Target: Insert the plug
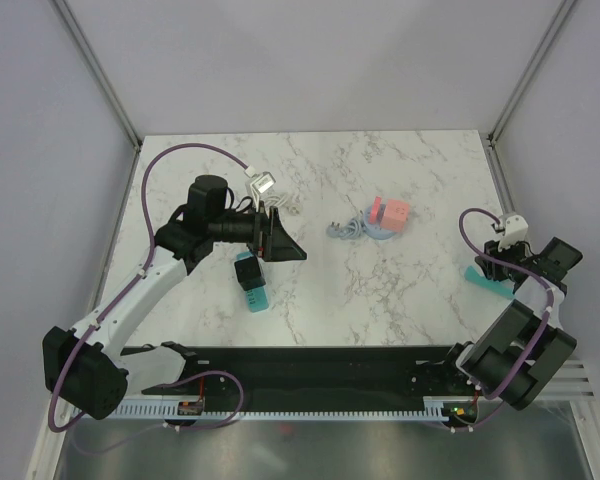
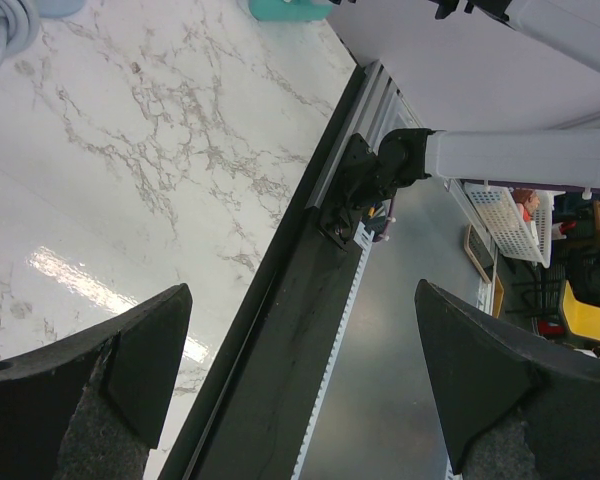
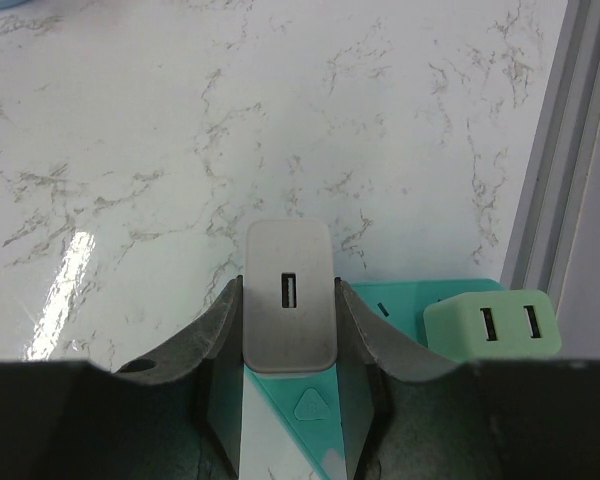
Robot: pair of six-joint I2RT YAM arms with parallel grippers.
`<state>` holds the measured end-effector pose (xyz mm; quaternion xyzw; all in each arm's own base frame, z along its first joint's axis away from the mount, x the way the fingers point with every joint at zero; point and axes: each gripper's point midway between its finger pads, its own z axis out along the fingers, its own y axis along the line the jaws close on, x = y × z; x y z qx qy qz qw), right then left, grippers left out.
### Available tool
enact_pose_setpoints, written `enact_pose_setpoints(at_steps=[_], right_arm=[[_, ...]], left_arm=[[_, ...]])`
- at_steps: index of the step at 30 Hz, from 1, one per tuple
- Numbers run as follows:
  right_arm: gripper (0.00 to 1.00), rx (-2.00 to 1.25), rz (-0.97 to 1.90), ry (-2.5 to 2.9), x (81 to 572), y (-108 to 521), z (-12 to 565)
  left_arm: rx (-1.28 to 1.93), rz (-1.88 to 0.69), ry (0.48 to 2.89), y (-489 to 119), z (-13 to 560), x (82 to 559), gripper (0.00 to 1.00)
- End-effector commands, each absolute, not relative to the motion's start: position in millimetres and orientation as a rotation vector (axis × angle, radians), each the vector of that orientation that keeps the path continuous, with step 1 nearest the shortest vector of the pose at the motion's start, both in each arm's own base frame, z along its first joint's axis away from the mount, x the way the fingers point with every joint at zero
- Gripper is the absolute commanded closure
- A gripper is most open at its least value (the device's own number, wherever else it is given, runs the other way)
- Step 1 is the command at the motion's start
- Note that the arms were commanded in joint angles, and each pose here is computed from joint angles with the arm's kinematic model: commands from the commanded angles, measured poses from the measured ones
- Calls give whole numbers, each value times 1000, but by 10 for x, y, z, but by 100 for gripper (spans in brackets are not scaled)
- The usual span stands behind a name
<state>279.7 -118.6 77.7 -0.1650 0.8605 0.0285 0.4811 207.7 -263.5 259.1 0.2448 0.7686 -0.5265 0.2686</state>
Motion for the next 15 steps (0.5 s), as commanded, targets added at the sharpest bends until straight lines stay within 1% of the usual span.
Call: enact_pose_setpoints(at_steps=[1, 6, 10, 11, 13, 15], right_arm=[[100, -376, 152, 2320, 2380, -1055, 203], [100, -365, 155, 2349, 2330, -1044, 91], [100, -342, 193, 2349, 2391, -1053, 102], [90, -336, 194, 2352, 2385, -1055, 100], [82, -326, 192, 2345, 2388, -1048, 95], [77, -323, 190, 2341, 2395, -1049, 102]], left_arm=[[720, -1402, 1989, -2640, 2721, 2067, 0], [724, -1412, 1997, -2650, 2704, 2067, 0], [723, -1411, 2003, -2651, 2687, 2075, 0], [721, -1408, 2002, -2650, 2690, 2077, 0], [719, -1402, 2003, -2646, 2688, 2081, 0], [717, -1397, 2005, -2644, 2683, 2088, 0]])
